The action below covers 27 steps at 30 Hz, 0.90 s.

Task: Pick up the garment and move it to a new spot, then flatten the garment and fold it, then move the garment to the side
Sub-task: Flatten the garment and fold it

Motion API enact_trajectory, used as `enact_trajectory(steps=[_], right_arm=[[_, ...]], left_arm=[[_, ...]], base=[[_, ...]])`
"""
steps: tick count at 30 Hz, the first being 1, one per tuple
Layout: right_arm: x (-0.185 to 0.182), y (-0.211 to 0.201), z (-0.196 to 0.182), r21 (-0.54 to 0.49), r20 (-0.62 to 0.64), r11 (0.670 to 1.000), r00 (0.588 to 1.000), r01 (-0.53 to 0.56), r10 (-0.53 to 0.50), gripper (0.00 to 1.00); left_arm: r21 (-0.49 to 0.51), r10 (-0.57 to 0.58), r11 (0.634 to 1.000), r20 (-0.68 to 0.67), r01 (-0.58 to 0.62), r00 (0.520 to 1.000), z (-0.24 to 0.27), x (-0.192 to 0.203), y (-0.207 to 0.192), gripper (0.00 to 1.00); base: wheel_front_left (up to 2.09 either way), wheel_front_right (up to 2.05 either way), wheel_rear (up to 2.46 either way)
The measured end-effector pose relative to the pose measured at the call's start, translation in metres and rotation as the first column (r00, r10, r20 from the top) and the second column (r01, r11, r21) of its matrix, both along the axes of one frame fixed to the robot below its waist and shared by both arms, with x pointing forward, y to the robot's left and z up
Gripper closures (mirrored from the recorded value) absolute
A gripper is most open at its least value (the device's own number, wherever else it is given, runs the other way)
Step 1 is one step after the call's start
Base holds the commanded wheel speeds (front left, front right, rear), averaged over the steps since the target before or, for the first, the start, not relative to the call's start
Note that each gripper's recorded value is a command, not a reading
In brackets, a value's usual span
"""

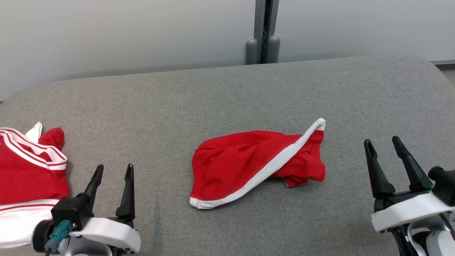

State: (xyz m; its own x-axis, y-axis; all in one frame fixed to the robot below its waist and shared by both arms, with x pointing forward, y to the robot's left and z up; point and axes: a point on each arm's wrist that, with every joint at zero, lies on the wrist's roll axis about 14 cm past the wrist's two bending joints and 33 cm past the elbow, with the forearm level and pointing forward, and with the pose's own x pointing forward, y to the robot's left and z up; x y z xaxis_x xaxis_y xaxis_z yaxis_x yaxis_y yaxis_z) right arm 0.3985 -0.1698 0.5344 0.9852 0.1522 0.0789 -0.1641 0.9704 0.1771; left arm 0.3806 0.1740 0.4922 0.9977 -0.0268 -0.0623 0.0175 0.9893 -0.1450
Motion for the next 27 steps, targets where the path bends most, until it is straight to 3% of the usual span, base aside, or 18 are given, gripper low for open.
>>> enact_trajectory(steps=[9, 18, 22, 27], right_arm=[[0.004, 0.003, 0.000, -0.019, -0.008, 1.000, 1.000, -0.004, 0.004, 0.00], [0.013, 0.004, -0.009, -0.034, -0.045, 0.999, 0.999, -0.013, 0.011, 0.00], [0.019, 0.005, -0.016, -0.038, -0.065, 0.999, 0.998, -0.021, 0.019, 0.00], [0.023, 0.004, -0.028, -0.039, -0.101, 0.999, 0.995, -0.020, 0.016, 0.00]], left_arm=[[0.017, -0.014, 1.000, -0.004, 0.014, 1.000, -0.001, 0.003, -0.002, 0.00], [0.026, -0.132, 0.991, -0.022, 0.132, 0.991, -0.005, 0.020, -0.030, 0.00], [-0.026, -0.217, 0.976, -0.133, 0.216, 0.967, -0.035, 0.018, -0.052, 0.00], [-0.108, -0.331, 0.944, -0.281, 0.313, 0.901, -0.074, 0.004, -0.081, 0.00]], base=[[0.00, 0.00, 0.00], [0.00, 0.00, 0.00], [0.00, 0.00, 0.00], [0.00, 0.00, 0.00]])
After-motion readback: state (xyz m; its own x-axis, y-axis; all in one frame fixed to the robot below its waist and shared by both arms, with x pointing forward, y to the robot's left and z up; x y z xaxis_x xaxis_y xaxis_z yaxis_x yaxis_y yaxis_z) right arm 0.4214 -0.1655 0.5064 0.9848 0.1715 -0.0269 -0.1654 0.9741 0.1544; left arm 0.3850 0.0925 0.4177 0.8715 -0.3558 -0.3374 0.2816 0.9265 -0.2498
